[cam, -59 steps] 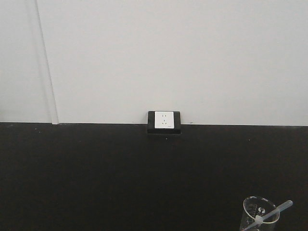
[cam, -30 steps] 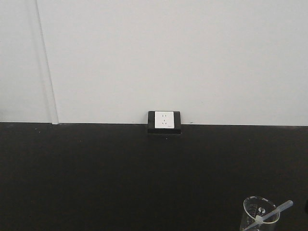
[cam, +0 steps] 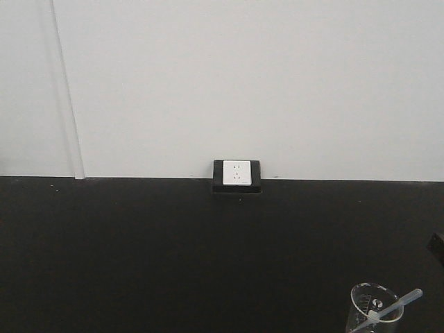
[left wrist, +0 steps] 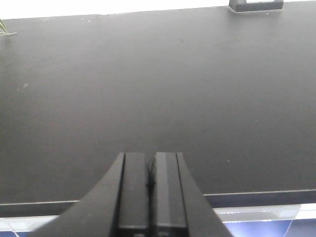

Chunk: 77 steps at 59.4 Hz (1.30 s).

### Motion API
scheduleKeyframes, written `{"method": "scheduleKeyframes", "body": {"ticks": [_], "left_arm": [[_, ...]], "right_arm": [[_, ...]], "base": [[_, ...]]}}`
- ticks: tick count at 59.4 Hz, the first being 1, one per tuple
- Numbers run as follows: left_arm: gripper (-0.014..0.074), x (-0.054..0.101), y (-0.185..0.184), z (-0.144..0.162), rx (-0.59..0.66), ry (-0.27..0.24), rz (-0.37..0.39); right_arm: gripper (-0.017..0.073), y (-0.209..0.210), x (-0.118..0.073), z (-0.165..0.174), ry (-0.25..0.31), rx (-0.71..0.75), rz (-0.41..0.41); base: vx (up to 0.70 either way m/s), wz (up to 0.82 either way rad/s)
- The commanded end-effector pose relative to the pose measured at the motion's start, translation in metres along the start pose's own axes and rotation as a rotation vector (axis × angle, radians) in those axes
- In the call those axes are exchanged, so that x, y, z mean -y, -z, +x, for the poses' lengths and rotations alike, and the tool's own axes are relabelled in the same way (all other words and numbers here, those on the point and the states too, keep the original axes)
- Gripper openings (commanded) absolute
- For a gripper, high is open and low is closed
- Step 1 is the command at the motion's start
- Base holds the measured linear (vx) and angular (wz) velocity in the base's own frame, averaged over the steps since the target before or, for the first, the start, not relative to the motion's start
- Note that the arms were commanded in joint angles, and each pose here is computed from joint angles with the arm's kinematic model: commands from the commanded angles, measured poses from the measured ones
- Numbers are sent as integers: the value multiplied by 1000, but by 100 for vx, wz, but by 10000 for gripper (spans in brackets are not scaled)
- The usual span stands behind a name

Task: Grab transparent chemical and place on left bench
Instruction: 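Move the right gripper toward the transparent dropper standing in the glass beaker, then close the right gripper on the dropper and lift it upward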

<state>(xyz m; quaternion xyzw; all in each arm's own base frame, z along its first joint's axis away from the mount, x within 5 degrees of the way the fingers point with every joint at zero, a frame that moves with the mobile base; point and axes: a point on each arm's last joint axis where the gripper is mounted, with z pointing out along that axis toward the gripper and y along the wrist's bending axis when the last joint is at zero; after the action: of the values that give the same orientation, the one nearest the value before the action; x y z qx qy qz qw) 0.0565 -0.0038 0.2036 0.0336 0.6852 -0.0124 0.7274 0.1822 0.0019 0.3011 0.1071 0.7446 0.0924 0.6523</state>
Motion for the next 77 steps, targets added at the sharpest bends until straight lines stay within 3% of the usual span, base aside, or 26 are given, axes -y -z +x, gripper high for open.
{"method": "scheduleKeyframes", "body": {"ticks": [1,10,15,29,42,62,71,77], "left_arm": [[-3,0,1,-3,81,9,-2],[-3,0,1,-3,81,9,-2],[-3,0,1,-3,81,9,-2],[-3,0,1,-3,81,9,-2],[-3,0,1,-3,81,9,-2],[-3,0,1,-3,81,9,-2],[-3,0,1,-3,81,9,-2],[-3,0,1,-3,81,9,-2]], "right_arm": [[722,-6,0,-20,-115,136,8],[678,-29,10,-10,-249,139,84],[641,-46,15,1,-282,100,128],[542,-88,22,26,-243,-11,182],[514,-119,26,42,-236,-74,213],[515,-137,34,71,-333,-150,258],[491,-140,32,75,-313,-160,218],[411,-141,30,74,-316,-147,198]], "base": [[0,0],[0,0],[0,0],[0,0],[0,0],[0,0],[0,0],[0,0]]}}
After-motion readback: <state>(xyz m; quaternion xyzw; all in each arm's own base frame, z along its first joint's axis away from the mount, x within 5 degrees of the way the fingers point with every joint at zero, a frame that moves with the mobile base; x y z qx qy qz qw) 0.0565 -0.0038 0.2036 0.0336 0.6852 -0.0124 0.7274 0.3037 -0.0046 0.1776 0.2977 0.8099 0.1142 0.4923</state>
